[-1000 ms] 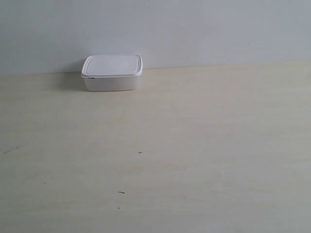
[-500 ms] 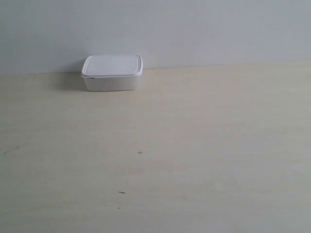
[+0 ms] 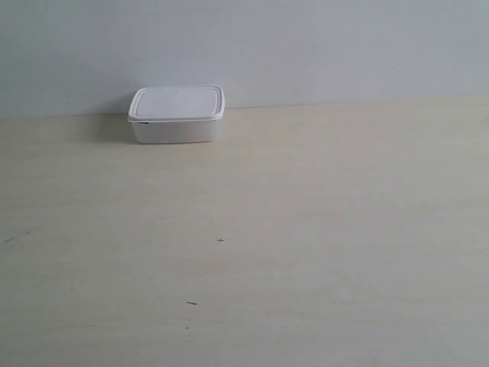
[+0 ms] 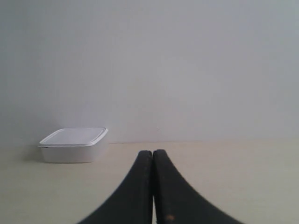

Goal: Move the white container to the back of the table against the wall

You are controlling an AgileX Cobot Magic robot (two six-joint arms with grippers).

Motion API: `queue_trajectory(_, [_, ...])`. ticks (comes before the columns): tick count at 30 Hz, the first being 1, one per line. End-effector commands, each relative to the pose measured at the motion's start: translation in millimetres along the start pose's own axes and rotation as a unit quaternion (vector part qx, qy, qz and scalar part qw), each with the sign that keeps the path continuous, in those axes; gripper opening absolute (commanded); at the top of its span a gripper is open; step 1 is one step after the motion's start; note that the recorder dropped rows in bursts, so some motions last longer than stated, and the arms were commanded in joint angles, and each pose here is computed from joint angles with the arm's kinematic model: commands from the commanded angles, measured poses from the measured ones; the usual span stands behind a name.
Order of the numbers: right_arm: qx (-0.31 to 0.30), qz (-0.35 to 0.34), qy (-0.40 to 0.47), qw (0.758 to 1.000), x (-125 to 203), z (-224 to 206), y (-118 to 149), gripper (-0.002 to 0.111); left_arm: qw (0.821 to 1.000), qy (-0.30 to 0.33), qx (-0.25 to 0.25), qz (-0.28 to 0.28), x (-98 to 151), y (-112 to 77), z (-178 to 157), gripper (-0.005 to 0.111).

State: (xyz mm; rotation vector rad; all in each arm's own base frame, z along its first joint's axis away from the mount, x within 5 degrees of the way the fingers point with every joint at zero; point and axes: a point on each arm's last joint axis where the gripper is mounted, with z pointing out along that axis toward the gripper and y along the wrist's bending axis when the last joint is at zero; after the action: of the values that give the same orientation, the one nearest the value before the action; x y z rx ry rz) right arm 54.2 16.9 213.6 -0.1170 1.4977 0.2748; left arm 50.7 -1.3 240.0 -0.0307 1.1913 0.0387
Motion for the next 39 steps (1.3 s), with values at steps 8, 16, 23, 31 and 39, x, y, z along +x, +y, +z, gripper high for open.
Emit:
queue_trajectory(8, [-0.011,-0.129,0.022,0.991,6,-1,2,0.000,1.000,-0.001,-0.002,0.000,1,0.2,-1,0.000])
queue_trajectory(16, [-0.031,-0.244,0.056,0.968,13,-1,3,0.000,1.000,-0.001,-0.002,0.000,1,0.2,-1,0.000])
queue_trajectory(23, [0.036,-0.156,0.075,0.984,14,-2,-9,0.000,1.000,-0.001,-0.002,0.000,1,0.2,-1,0.000])
queue_trajectory(31, [0.082,-0.113,0.131,0.982,23,-5,-17,0.000,1.000,-0.001,-0.002,0.000,1,0.2,-1,0.000])
queue_trajectory(39, [0.091,-0.125,0.138,0.978,24,-5,-19,0.000,1.000,-0.001,-0.002,0.000,1,0.2,-1,0.000])
